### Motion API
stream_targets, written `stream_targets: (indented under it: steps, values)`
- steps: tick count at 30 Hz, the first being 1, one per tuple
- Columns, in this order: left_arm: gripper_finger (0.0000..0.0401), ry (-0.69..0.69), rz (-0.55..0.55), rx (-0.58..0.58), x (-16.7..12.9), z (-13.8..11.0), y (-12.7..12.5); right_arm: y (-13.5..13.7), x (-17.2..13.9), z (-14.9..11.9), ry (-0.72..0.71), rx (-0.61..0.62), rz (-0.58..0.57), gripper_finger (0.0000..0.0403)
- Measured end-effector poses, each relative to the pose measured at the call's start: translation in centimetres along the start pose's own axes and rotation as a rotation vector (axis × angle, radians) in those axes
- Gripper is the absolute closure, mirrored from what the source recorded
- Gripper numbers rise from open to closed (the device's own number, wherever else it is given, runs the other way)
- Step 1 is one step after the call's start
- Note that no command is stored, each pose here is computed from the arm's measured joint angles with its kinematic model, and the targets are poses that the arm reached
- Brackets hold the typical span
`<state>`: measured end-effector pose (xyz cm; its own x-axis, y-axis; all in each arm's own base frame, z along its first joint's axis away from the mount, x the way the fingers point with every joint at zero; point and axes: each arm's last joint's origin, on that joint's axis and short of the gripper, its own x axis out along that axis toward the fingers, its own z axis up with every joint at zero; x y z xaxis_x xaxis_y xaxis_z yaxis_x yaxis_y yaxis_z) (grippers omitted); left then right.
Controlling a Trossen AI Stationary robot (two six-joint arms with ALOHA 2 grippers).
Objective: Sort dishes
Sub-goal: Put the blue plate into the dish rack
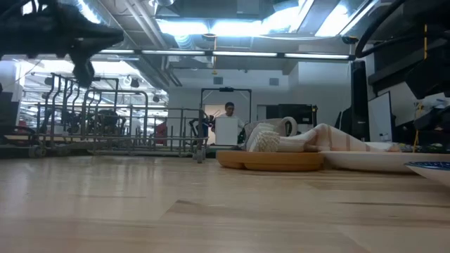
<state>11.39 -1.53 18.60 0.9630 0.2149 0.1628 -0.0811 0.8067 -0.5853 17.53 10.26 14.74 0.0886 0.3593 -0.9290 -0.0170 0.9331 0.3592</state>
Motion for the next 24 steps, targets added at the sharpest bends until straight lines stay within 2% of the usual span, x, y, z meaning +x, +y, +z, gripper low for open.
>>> stream_targets:
  steps: [4,9,12,15,17,19,22,24]
  values:
    - [0.0372,0.020,-0.032,0.021,1.6,-0.6,-1.2,0.0,0.0,0.0,-0.003,0.000,-0.005,0.0212]
    - [0.0372,0.152,-0.009,0.097,5.8,-1.8,-4.3,0.0,0.0,0.0,0.000,0.000,0.002,0.0212]
    - [0.0372,0.222,-0.003,0.203,9.5,-3.4,-6.5,0.0,0.0,0.0,0.000,0.000,0.002,0.0212]
    - [0.0372,0.266,-0.019,0.359,12.9,-5.4,-8.3,0.0,0.0,0.0,0.000,0.000,0.002,0.0212]
    - [0.0372,0.316,-0.071,0.463,14.7,-6.9,-9.0,0.0,0.0,0.0,0.002,0.000,0.006,0.0212]
    - [0.0372,0.381,-0.173,0.533,16.1,-8.6,-9.6,0.1,0.0,0.0,0.014,0.000,0.026,0.0212]
    - [0.0372,0.467,-0.340,0.584,17.8,-11.0,-10.3,0.2,0.0,-0.1,0.026,-0.001,0.047,0.0212]
    - [0.0372,0.496,-0.377,0.600,18.9,-12.4,-10.4,0.2,0.0,-0.1,0.029,-0.001,0.052,0.0212]
